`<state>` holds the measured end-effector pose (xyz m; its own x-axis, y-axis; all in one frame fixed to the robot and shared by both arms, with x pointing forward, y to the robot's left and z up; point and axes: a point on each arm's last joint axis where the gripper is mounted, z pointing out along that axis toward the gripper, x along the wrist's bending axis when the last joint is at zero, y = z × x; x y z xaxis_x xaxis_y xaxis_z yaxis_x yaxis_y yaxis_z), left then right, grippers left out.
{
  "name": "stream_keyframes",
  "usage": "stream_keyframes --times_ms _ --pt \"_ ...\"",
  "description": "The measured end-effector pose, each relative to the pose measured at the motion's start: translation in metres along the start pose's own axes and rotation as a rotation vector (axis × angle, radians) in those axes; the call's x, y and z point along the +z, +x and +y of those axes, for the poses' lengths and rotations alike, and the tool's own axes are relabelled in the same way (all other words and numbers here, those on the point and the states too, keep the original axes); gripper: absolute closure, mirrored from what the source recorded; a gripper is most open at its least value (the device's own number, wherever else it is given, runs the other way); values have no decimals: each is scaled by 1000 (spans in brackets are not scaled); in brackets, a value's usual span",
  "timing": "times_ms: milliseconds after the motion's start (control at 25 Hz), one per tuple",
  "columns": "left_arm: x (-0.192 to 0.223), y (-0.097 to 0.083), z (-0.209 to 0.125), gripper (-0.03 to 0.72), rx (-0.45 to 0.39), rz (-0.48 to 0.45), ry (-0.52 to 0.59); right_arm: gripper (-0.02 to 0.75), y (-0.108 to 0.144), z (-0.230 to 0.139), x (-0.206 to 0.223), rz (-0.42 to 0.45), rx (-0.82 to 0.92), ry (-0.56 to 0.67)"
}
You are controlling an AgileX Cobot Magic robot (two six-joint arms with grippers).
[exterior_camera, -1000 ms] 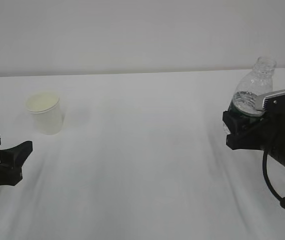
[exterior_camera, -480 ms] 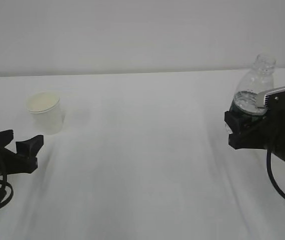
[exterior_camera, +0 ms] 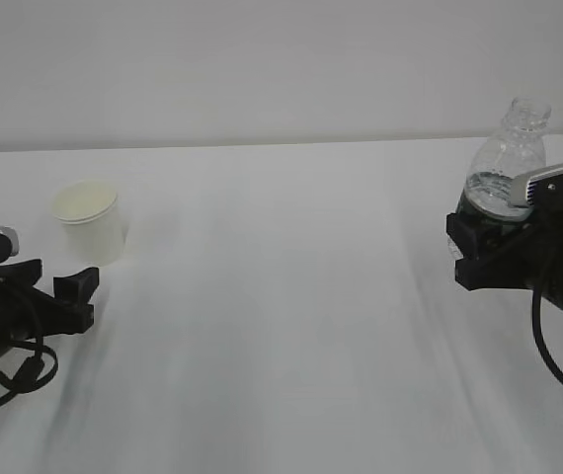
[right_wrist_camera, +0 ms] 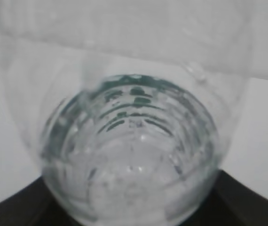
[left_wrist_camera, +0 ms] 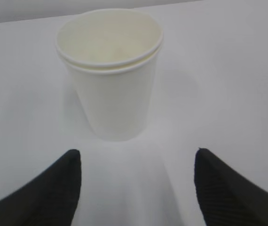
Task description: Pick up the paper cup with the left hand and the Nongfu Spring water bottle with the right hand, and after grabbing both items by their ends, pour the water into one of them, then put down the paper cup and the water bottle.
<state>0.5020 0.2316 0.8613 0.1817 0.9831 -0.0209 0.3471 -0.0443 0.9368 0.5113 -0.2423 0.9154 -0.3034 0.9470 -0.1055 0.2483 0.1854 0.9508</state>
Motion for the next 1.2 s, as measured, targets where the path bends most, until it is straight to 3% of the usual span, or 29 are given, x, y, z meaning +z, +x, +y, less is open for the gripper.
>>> stream_keyframes --times_ms 280,760,1000,1200 --pt "10 2 6 151 3 -8 -32 278 0 0 0 0 -1 2" --pt "23 37 20 151 -2 -121 -85 279 0 -1 0 1 -5 6" --pt "36 40 5 151 -26 -199 -35 279 0 -1 0 2 -5 7" --pt "43 42 -13 151 -50 -192 19 279 0 -1 0 2 -5 7"
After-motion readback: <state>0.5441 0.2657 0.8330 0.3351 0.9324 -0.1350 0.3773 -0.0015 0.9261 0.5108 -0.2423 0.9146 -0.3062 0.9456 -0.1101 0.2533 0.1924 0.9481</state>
